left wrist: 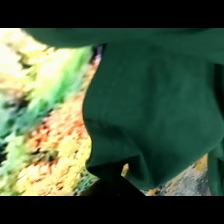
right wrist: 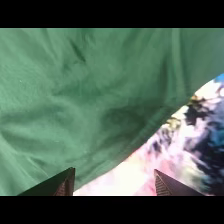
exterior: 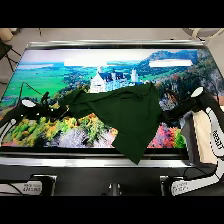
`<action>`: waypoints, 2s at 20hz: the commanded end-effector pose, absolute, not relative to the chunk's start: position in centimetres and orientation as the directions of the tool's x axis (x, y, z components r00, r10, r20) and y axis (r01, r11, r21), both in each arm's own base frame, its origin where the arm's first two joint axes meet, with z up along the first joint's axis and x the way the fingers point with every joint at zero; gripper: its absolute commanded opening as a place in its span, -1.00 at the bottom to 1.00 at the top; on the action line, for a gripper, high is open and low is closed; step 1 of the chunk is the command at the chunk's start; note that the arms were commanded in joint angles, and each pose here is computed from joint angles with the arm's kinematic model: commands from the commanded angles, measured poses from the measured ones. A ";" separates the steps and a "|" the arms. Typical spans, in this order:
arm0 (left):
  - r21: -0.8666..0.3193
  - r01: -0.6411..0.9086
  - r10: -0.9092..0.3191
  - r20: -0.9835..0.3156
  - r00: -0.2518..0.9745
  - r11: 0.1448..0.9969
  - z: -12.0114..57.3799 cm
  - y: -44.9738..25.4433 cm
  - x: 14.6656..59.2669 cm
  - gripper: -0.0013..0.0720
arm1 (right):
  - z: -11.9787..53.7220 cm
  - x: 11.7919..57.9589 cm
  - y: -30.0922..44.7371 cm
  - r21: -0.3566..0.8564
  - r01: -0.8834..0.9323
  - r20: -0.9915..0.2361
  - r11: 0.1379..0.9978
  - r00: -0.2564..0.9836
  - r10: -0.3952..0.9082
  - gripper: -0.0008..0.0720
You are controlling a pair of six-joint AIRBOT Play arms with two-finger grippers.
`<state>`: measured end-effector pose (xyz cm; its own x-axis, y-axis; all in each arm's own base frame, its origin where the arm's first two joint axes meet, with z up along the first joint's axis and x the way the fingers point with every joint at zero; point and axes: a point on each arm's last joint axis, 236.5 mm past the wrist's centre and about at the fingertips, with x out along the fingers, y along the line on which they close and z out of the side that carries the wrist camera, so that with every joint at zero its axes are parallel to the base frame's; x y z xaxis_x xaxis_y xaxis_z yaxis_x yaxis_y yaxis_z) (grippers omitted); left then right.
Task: Fold the shirts.
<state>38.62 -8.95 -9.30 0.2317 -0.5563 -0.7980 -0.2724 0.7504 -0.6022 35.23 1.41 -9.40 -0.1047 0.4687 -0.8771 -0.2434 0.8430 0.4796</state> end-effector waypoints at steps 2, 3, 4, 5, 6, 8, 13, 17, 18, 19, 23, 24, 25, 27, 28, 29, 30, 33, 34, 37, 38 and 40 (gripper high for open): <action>-0.617 -0.200 -0.559 -0.781 0.278 0.761 -7.0 -9.1 39.5 -0.89 | -11.1 33.1 4.4 0.566 -0.178 -0.825 0.805 -0.116 0.554 0.38; -0.618 -0.193 -0.559 -0.778 0.286 0.762 -6.6 -9.1 39.6 -0.89 | -11.3 32.2 5.0 0.577 -0.184 -0.817 0.796 -0.147 0.558 0.38; -0.618 -0.178 -0.558 -0.776 0.294 0.766 -6.2 -9.1 39.7 -0.89 | -11.4 31.5 5.4 0.582 -0.199 -0.813 0.788 -0.169 0.558 0.38; -0.617 -0.164 -0.557 -0.774 0.301 0.769 -5.8 -9.1 39.7 -0.89 | -11.4 31.1 5.6 0.576 -0.209 -0.817 0.790 -0.180 0.548 0.38; -0.618 -0.161 -0.558 -0.773 0.302 0.769 -5.6 -9.1 39.7 -0.89 | -11.4 30.7 5.8 0.568 -0.219 -0.823 0.793 -0.181 0.539 0.38; -0.620 -0.156 -0.559 -0.771 0.306 0.769 -5.3 -9.1 39.7 -0.89 | -11.5 30.1 6.5 0.558 -0.232 -0.830 0.797 -0.179 0.528 0.38; -0.621 -0.142 -0.558 -0.765 0.321 0.771 -4.5 -9.1 39.7 -0.89 | -9.8 29.2 6.5 0.528 -0.264 -0.849 0.807 -0.186 0.495 0.12; -0.621 -0.127 -0.558 -0.762 0.327 0.773 -4.0 -9.2 39.7 -0.89 | -10.1 28.3 5.9 0.494 -0.261 -0.869 0.829 -0.174 0.463 -0.38; -0.622 -0.126 -0.560 -0.762 0.324 0.773 -4.0 -9.2 39.6 -0.89 | -10.5 28.5 5.8 0.484 -0.244 -0.875 0.840 -0.160 0.457 -0.92; -0.622 -0.124 -0.560 -0.761 0.326 0.773 -3.9 -9.2 39.7 -0.89 | -10.5 29.0 5.9 0.478 -0.236 -0.878 0.846 -0.138 0.458 -0.92; -0.585 0.080 -0.548 -0.691 0.472 0.807 4.4 -9.1 41.7 -0.90 | -4.3 34.0 5.9 0.407 -0.348 -0.883 0.845 0.088 0.462 -0.92; -0.554 0.149 -0.530 -0.631 0.566 0.819 9.7 -8.6 42.6 -0.90 | 0.0 36.2 5.5 0.330 -0.406 -0.875 0.852 0.207 0.437 -0.93; -0.509 0.211 -0.504 -0.551 0.665 0.835 15.8 -7.8 43.1 -0.90 | 5.2 38.3 4.8 0.228 -0.449 -0.849 0.864 0.343 0.402 -0.93; -0.368 0.293 -0.407 -0.286 0.867 0.883 31.2 -5.3 41.4 -0.90 | 20.0 40.8 2.9 -0.079 -0.454 -0.681 0.888 0.675 0.284 -0.93; -0.291 0.281 -0.325 -0.112 0.939 0.914 39.4 -3.6 38.5 -0.90 | 29.2 40.2 1.5 -0.259 -0.372 -0.515 0.892 0.834 0.198 -0.93; -0.214 0.236 -0.233 0.040 0.972 0.948 46.0 -2.0 34.8 -0.90 | 37.8 38.0 0.2 -0.391 -0.236 -0.318 0.890 0.942 0.111 -0.93; -0.146 0.164 -0.137 0.179 0.974 0.976 51.4 -0.7 30.4 -0.90 | 45.9 34.2 -1.1 -0.447 -0.069 -0.101 0.892 0.995 0.026 -0.93; -0.116 0.034 0.010 0.358 0.934 0.993 57.0 -0.1 21.3 -0.90 | 57.0 23.4 -1.1 -0.454 0.151 0.241 0.878 0.969 -0.042 -0.93; -0.119 0.033 0.012 0.358 0.933 0.992 57.0 -0.6 20.0 -0.90 | 57.4 21.9 -0.8 -0.453 0.158 0.262 0.877 0.964 -0.038 -0.93; -0.109 0.037 0.003 0.344 0.939 0.993 56.6 -1.5 18.4 -0.90 | 57.0 20.4 -0.5 -0.462 0.152 0.245 0.874 0.969 -0.040 -0.93; -0.111 0.039 -0.001 0.328 0.945 0.993 56.2 -1.6 18.7 -0.90 | 56.6 20.5 -0.6 -0.464 0.147 0.230 0.873 0.972 -0.042 -0.93; -0.119 0.047 -0.014 0.264 0.964 0.992 54.7 -1.7 19.7 -0.90 | 55.6 21.1 -0.6 -0.468 0.125 0.186 0.875 0.982 -0.041 -0.93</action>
